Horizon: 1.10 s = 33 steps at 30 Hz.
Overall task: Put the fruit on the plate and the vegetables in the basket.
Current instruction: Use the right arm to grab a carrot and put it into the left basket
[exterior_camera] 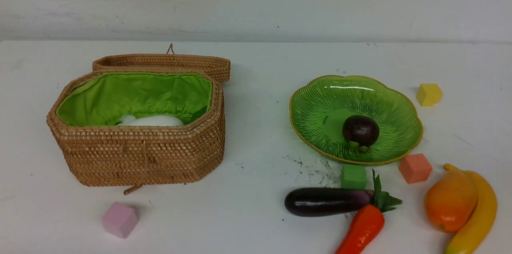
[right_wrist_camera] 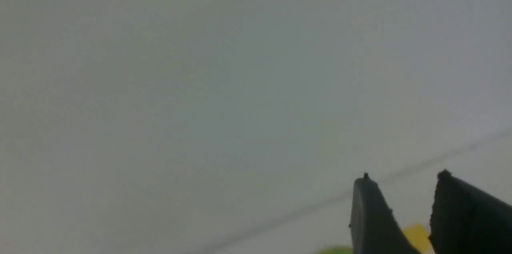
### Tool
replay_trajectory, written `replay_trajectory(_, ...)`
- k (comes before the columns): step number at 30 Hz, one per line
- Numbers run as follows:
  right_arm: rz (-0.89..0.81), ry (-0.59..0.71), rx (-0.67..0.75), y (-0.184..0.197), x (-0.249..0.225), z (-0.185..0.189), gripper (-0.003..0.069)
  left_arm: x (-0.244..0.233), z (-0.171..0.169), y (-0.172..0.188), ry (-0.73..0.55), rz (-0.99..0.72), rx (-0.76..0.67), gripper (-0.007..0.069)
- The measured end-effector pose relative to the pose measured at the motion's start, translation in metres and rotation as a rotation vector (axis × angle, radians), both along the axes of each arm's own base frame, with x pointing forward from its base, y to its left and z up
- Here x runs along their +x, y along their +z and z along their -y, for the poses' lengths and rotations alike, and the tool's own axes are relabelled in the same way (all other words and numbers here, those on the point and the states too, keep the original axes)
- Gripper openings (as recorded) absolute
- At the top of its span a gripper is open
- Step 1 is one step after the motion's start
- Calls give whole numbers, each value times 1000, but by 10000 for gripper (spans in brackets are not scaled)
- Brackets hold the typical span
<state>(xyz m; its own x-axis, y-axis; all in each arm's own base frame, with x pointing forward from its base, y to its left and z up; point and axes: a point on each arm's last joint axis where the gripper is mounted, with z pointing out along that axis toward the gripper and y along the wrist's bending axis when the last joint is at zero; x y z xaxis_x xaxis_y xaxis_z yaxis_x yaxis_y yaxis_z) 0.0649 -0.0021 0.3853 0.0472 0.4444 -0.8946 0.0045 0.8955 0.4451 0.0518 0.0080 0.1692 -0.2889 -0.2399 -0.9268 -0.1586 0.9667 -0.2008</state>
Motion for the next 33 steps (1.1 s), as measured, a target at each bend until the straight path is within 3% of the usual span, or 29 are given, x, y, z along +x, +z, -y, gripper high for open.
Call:
replay_trajectory(4, -324, -23, -122, -13, 40, 4, 245, 0, 0, 0, 0, 0, 0, 43)
replay_trajectory(7, -517, 37, -131, -37, 66, 0, 245, 0, 0, 0, 0, 0, 0, 46)
replay_trajectory(9, -671, 156, -105, -55, 84, -10, 243, 0, 0, 0, 0, 0, 0, 50)
replay_trajectory(14, -857, 498, -129, -86, 111, -43, 252, 0, 0, 0, 0, 0, 2, 53)
replay_trajectory(20, -1038, 662, -141, -118, 130, -85, 369, 0, 0, 0, 0, 0, 3, 61)
replay_trajectory(22, -1060, 671, -170, -122, 131, -92, 384, 0, 0, 0, 0, 0, 3, 62)
replay_trajectory(24, -1101, 677, -241, -125, 135, -112, 447, 0, 0, 0, 0, 0, 3, 67)
replay_trajectory(29, -1164, 541, -316, -132, 149, -144, 512, 0, 0, 0, 0, 0, 3, 74)
replay_trajectory(33, -1210, 398, -160, -139, 157, -151, 515, 0, 0, 0, 0, 0, 3, 77)
